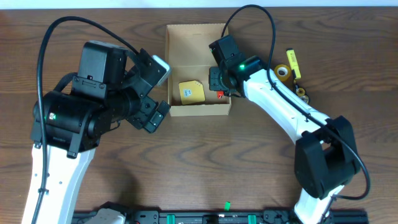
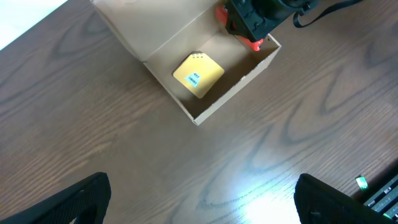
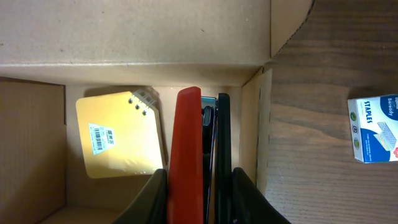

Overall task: Pack container
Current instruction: 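Lower the stapler into the box beside the notepad and release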

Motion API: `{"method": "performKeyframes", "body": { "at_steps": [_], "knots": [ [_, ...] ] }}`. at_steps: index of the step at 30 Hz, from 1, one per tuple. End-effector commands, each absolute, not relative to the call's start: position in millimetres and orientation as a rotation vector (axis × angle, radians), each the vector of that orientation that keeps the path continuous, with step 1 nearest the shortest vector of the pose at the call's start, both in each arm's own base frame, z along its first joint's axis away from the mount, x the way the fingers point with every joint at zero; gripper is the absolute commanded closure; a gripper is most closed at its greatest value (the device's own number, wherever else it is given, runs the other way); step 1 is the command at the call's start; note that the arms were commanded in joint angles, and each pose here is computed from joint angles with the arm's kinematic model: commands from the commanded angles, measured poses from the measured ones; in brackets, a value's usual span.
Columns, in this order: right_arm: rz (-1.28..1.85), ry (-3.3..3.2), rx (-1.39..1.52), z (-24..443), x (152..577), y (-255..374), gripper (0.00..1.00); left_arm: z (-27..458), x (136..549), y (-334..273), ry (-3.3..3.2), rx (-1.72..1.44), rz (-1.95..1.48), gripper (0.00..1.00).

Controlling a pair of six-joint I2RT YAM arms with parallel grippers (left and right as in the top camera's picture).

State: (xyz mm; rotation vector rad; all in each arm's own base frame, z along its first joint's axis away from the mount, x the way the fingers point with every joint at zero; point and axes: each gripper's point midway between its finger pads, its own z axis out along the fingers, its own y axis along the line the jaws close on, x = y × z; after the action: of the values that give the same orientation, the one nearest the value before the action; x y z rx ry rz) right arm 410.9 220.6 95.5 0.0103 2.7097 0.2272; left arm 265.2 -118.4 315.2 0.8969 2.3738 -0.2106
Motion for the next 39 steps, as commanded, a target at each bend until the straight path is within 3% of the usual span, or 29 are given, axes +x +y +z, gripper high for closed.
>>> {"method": "performKeyframes", "body": {
  "at_steps": [1,20,27,35,39],
  "knots": [
    [0.217,2.702,0.019,93.7,413.3,226.7,0.99,319.8,266.3,-117.5,2.361,0.899,-0.199,0.05],
    [0.137,2.717,-0.006,74.4,411.3,230.5,0.98,319.8,266.3,-117.5,2.361,0.899,-0.199,0.05],
    [0.104,2.709,0.001,74.6,412.7,226.2,0.91,319.8,266.3,-117.5,2.361,0.899,-0.199,0.05],
    [0.056,2.688,0.003,75.9,414.4,223.0,0.90,319.8,266.3,-117.5,2.361,0.899,-0.199,0.05],
    [0.054,2.687,-0.005,76.0,413.4,224.9,0.81,319.8,266.3,-117.5,2.361,0.899,-0.199,0.05]
  ]
}}
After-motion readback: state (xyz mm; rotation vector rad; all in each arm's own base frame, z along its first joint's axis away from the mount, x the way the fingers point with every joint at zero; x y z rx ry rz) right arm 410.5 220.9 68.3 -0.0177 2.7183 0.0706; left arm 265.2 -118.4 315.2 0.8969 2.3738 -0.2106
